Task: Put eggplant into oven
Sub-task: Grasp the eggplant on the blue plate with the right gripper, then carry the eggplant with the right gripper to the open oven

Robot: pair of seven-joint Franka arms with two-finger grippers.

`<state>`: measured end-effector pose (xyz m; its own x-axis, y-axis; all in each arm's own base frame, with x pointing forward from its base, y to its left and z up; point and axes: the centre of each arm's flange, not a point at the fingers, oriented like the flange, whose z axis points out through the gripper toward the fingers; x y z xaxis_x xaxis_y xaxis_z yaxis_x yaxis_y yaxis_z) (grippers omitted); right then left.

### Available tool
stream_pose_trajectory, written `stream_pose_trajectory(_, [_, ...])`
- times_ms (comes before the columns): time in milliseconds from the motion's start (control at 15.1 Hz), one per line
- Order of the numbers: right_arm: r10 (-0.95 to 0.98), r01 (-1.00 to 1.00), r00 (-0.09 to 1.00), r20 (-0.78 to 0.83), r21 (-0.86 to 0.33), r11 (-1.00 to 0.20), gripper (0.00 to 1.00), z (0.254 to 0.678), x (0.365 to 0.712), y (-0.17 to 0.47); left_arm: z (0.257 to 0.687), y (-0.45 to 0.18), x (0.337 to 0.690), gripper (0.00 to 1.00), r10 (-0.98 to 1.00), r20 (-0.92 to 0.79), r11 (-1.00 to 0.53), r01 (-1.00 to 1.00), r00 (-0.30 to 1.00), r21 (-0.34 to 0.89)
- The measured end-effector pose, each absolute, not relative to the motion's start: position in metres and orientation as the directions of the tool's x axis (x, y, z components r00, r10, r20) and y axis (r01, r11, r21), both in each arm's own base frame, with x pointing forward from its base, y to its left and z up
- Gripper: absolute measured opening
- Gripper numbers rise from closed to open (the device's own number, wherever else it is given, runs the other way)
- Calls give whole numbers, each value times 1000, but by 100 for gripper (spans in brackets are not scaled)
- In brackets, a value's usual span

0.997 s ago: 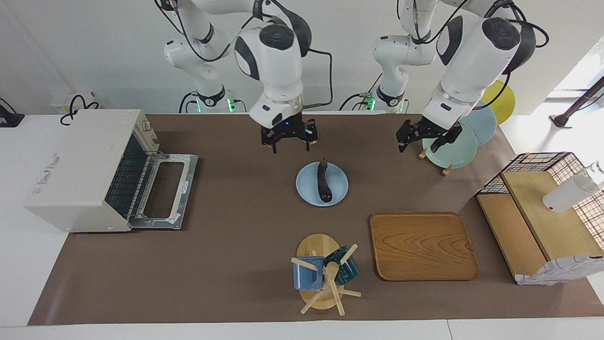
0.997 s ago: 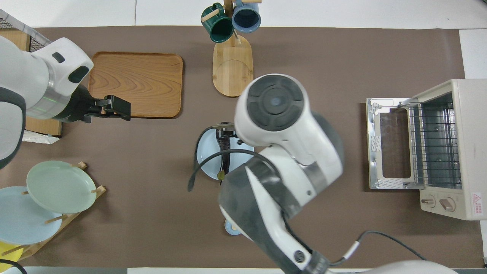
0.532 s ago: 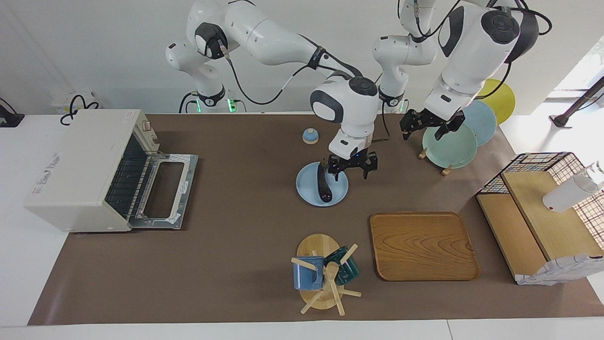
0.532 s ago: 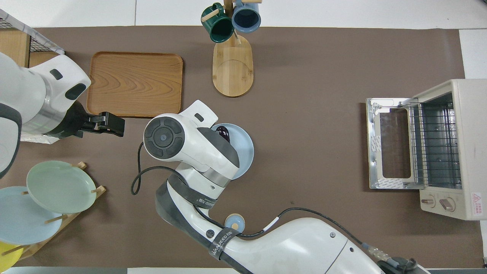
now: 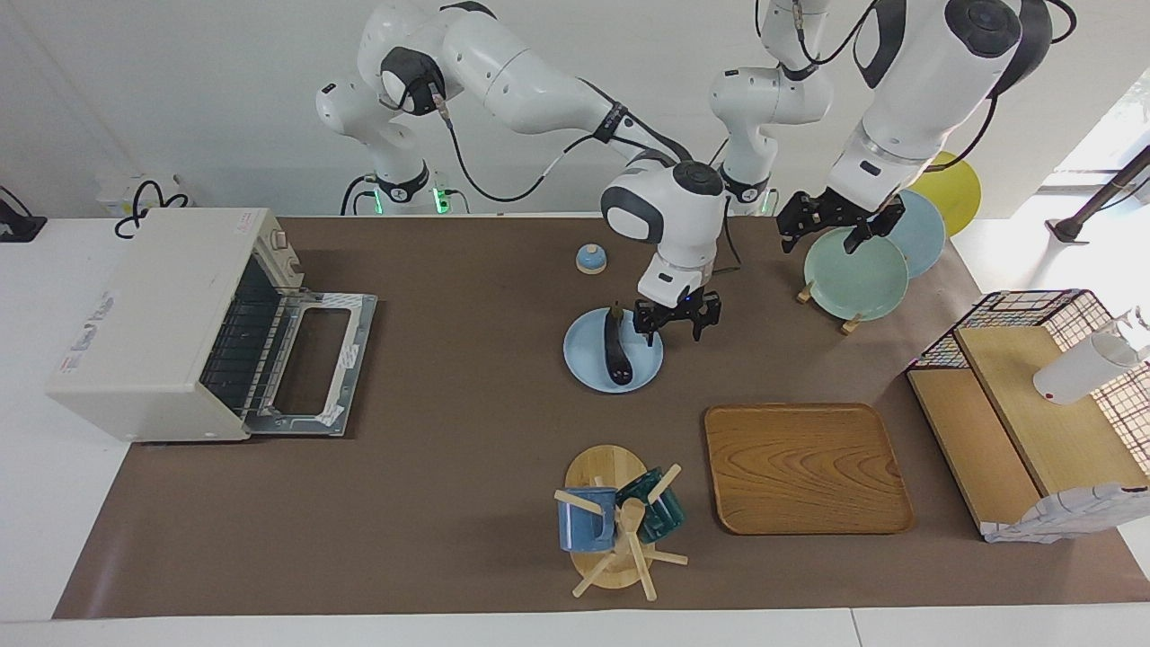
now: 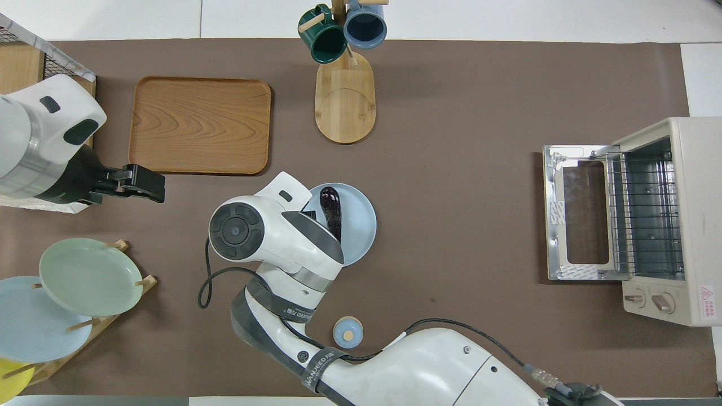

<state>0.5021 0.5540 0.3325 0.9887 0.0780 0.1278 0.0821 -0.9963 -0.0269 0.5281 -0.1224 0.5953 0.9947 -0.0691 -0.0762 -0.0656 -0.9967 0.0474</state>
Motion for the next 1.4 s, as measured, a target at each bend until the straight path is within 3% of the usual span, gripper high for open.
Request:
stream_pose_trajectory(199, [75, 78, 989, 126, -25, -997, 91, 330, 504, 552, 598, -117, 535, 100, -56, -34, -997, -55, 998, 54])
stream_pose_trajectory(399, [82, 86, 989, 126, -29, -996, 84, 316, 499, 550, 598, -117, 536, 100, -56, -29, -997, -54, 998, 55])
stream_pose_trajectory(465, [86, 90, 989, 123, -30, -995, 77, 308, 496, 550, 598, -117, 536, 100, -56, -29, -997, -54, 998, 55])
stream_pose_trajectory(731, [94, 97, 990, 109, -18, -995, 70, 292, 489, 546, 598, -117, 536, 100, -57, -31, -997, -55, 998, 54])
stream_pose_trajectory(864, [96, 98, 990, 108, -16, -995, 50, 293, 488, 546, 597, -117, 535, 100, -58, -35, -997, -56, 998, 53])
stream_pose_trajectory(930, [98, 100, 989, 107, -13, -995, 34, 294, 487, 546, 597, -116, 535, 100, -62, -37, -997, -60, 997, 50])
stream_pose_trajectory(1130, [125, 121, 985, 120, 41, -992, 5, 301, 486, 542, 596, -114, 535, 100, -86, -37, -996, -85, 996, 27])
stream_pose_trajectory(1395, [133, 110, 984, 117, 187, -976, 3, 341, 494, 519, 596, -114, 535, 100, -89, -38, -996, -88, 995, 25])
